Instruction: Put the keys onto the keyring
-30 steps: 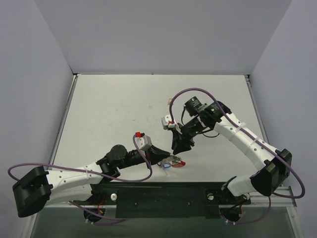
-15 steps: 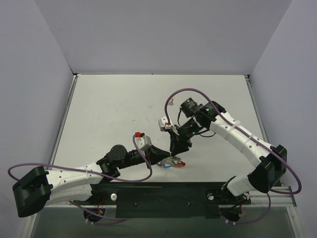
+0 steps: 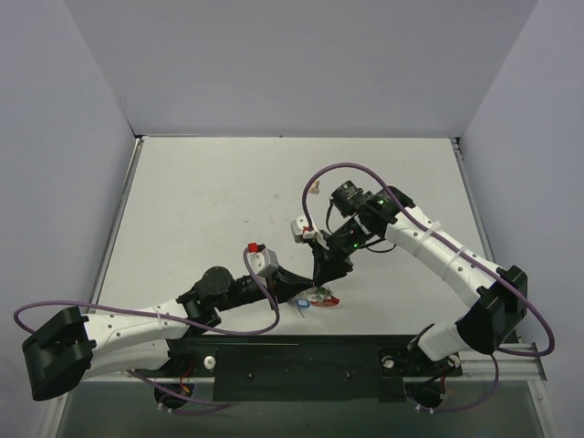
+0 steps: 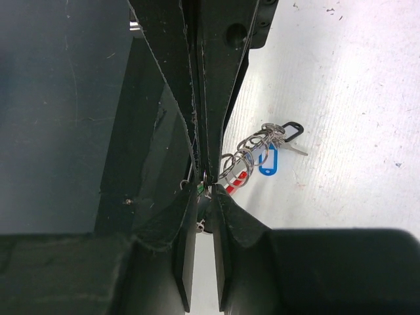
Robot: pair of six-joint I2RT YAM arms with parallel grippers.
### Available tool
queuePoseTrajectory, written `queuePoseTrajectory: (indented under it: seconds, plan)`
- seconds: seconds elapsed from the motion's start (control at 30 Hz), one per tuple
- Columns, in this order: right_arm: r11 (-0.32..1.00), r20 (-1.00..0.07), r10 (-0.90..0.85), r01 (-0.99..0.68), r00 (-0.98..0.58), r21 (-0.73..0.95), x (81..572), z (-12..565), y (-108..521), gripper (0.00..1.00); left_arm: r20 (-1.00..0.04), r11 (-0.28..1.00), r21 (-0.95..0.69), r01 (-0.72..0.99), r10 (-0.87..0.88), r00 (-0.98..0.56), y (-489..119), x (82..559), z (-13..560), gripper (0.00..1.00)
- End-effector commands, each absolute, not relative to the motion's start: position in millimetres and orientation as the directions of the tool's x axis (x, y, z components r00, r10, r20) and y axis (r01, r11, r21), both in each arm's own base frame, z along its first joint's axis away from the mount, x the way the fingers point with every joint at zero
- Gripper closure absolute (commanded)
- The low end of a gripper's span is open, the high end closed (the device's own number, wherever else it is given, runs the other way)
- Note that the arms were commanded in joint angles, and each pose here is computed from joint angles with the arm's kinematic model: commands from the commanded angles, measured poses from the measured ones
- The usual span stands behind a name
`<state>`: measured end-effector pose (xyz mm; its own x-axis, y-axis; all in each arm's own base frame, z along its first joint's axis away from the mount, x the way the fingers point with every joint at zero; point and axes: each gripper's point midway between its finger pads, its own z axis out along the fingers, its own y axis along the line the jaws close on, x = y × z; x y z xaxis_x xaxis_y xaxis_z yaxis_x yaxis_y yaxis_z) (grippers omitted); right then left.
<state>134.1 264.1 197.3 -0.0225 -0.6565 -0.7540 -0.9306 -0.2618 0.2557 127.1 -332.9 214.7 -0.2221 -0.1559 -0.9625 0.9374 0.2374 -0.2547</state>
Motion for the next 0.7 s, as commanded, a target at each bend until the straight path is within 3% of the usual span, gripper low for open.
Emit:
queuePoseTrajectory:
  seconds: [0.0, 0.1, 0.53, 0.67]
  plan:
    - [-0.281, -0.747, -0.664, -0.914, -0.035, 0.293, 125.9, 196.4, 264.0, 0.91, -0.943, 0.217, -0.215, 0.952, -0.3, -0.145, -330.8, 129.8, 266.6, 1.0]
    - [-0.277, -0.744, -0.667, -0.914, -0.038, 0.295, 125.8, 196.5, 264.1, 1.0, -0.943, 0.221, -0.218, 0.951, -0.3, -0.146, -330.3, 130.3, 265.7, 1.0]
    - [-0.306, -0.749, -0.662, -0.903, -0.026, 0.302, 118.3, 198.5, 260.6, 1.0, -0.94, 0.182, -0.244, 0.952, -0.284, -0.187, -332.6, 123.1, 254.6, 1.0]
    - [-0.323, -0.747, -0.665, -0.898, -0.008, 0.297, 115.7, 195.3, 258.5, 0.88, -0.939, 0.195, -0.244, 0.95, -0.293, -0.181, -331.1, 125.6, 255.0, 1.0]
